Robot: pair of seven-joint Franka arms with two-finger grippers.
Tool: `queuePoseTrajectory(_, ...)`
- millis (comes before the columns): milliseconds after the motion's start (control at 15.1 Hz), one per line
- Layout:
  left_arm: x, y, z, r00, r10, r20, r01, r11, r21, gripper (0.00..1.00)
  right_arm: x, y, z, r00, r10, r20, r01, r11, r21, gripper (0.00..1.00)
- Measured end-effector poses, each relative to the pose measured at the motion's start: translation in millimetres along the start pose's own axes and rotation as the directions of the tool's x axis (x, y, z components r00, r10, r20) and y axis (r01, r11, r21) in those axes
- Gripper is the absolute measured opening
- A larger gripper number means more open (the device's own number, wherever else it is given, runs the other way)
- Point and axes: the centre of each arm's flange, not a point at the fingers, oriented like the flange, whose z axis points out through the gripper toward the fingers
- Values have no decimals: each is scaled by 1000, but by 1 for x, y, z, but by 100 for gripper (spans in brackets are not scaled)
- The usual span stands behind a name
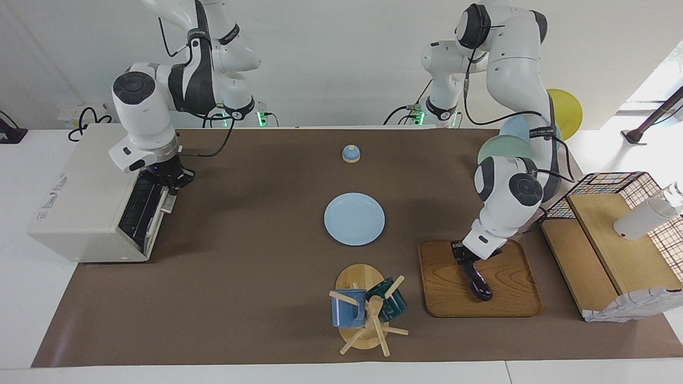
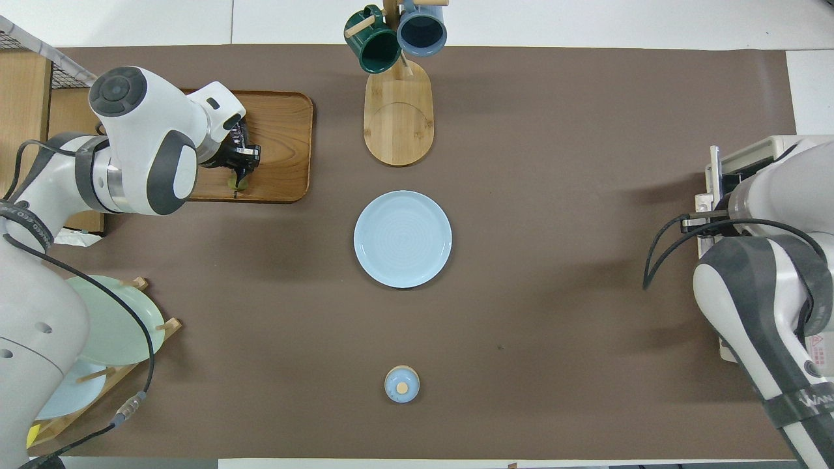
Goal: Put eggplant into oven
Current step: 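Carry the eggplant over the blue plate while the right gripper approaches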
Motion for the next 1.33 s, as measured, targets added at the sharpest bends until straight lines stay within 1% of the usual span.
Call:
queuePoseTrajectory(133,5,2,-25,1000,-4,5,4,1000,-4,30,0,-11,14,1000,9,-4,-9,999,44,1)
queuePoseTrajectory(266,2,10,-70,999,-39,10,40,998,-50,30,0,-22,31,1000,9,-7,-8,997,71,1)
queuePoseTrajectory(332,-5,18,-95,998,-57,23,59,996,-68,30,0,-26,39,1000,7,-13,-6,997,79,1)
queuePoseTrajectory(399,-15,32,-118,997,-72,40,75,994,-74,30,0,-31,46,1000,4,-23,-2,997,82,1)
queuePoseTrajectory(531,-39,77,-153,993,-103,62,108,992,-68,30,0,-37,56,999,4,-31,-1,996,86,1)
queuePoseTrajectory(664,-63,136,-164,990,-121,70,125,990,-68,30,2,-41,64,999,24,-32,-21,995,95,1)
queuePoseTrajectory(731,-77,167,-160,989,-121,80,126,990,-64,30,3,-42,69,999,32,-31,-28,994,104,1)
queuePoseTrajectory(797,-92,197,-152,990,-118,76,123,990,-65,30,4,-43,75,999,41,-27,-38,993,115,1)
queuePoseTrajectory(996,-137,264,-103,995,-103,20,104,990,-96,30,8,-48,97,998,55,-13,-52,990,133,1)
queuePoseTrajectory(1129,-160,286,-74,996,-92,14,93,991,-101,30,10,-51,110,998,60,-4,-59,989,137,1)
queuePoseTrajectory(1328,-171,301,-45,997,-81,14,82,991,-105,30,13,-55,114,996,85,-6,-83,987,138,1)
